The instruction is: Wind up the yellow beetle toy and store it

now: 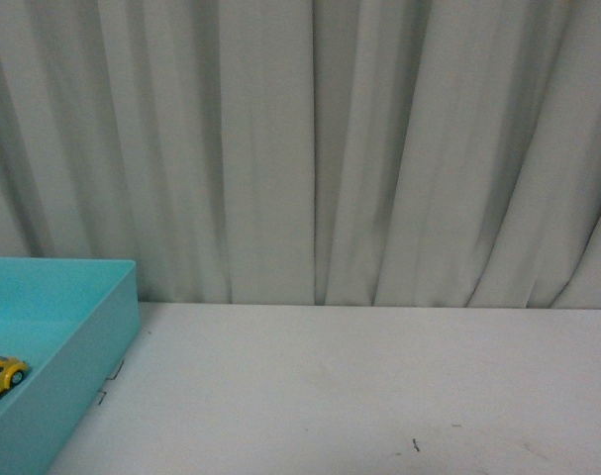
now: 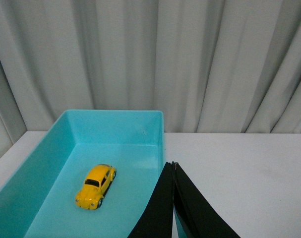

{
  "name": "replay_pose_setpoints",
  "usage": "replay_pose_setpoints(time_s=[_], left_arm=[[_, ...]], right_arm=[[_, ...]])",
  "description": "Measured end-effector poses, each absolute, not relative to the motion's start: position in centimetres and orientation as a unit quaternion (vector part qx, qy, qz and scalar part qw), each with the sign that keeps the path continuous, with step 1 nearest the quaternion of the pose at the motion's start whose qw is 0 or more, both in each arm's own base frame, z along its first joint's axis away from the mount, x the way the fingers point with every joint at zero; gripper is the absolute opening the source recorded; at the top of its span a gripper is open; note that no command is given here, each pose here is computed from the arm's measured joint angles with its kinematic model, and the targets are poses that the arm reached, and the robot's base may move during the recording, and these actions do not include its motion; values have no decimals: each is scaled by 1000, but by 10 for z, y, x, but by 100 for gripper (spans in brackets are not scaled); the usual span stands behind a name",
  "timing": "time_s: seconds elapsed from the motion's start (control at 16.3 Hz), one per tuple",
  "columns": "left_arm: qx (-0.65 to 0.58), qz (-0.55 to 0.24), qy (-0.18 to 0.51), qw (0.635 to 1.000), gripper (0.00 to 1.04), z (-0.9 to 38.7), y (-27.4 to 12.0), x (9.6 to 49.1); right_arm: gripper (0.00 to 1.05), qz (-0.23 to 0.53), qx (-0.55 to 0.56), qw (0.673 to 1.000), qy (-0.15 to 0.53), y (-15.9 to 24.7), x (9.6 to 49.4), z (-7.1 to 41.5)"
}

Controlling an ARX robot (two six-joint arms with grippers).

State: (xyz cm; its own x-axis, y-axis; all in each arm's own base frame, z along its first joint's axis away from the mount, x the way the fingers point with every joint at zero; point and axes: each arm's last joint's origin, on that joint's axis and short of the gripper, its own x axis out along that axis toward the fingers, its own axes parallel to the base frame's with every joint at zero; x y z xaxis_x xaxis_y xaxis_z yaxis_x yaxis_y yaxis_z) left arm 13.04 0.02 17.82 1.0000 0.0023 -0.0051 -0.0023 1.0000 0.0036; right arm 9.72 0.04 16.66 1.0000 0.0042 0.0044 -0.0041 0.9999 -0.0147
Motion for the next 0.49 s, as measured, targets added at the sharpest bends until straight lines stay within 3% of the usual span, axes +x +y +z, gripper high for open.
replay_pose_setpoints(time_s=[0.49], left_arm=[[2,1,-4,1000,2,170,0,115]], right_arm=[[98,2,-7,1000,-2,0,97,167]])
